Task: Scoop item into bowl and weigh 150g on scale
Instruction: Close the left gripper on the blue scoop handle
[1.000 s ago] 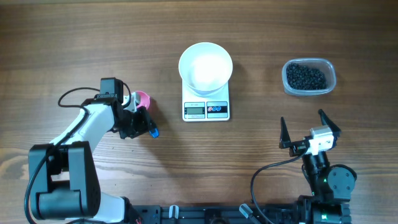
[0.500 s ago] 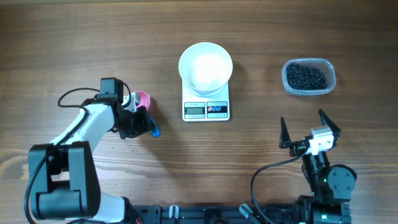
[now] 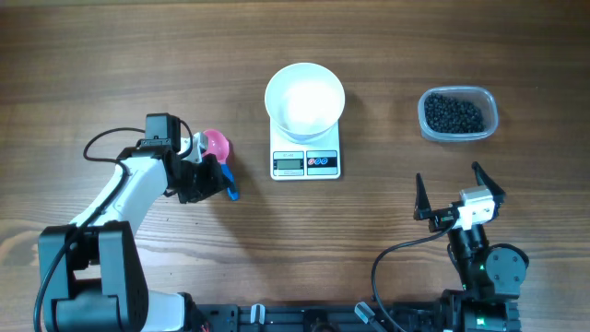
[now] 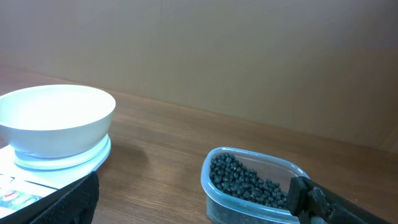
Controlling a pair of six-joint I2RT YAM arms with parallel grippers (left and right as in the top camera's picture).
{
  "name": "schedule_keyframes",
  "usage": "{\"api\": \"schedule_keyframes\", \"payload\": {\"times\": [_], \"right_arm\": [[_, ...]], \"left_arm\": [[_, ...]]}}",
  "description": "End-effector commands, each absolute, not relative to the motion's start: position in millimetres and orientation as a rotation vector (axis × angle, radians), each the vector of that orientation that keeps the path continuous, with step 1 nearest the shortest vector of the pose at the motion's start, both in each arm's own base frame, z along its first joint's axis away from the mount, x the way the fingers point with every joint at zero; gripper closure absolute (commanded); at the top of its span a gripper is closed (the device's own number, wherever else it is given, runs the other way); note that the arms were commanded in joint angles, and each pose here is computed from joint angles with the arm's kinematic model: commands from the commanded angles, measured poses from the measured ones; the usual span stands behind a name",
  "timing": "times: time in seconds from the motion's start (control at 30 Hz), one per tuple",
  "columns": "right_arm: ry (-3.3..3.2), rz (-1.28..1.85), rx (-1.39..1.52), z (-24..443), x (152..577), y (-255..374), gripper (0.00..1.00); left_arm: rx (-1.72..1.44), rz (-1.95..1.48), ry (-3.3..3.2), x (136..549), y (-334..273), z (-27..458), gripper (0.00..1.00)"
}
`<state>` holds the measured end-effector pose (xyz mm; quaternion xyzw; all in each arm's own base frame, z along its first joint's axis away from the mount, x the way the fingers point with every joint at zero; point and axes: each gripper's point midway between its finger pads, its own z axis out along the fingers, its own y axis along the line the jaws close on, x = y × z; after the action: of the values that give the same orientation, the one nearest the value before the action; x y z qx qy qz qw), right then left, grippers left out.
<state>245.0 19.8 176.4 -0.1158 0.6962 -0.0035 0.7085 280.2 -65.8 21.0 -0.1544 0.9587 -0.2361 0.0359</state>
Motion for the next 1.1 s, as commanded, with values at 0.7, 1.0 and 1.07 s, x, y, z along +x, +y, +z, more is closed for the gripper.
{"api": "schedule_keyframes", "payload": {"times": [0.7,1.0,1.07], "right_arm": [[1.542,-0.012,-0.236,177.8,245.1,16.9,0.0],[1.542,-0.012,-0.236,177.8,245.1,16.9,0.0],[1.542,-0.012,-0.236,177.8,245.1,16.9,0.0]], "left_arm": [[-0.641,-0.649,2.959,271.9,-60.1,14.8,0.12],[-0.735,-0.485,2.925,276.7,-72.1,2.8,0.13],[-0.753,-0.399,2.911,277.8,-72.3,0.4,0.15]]}}
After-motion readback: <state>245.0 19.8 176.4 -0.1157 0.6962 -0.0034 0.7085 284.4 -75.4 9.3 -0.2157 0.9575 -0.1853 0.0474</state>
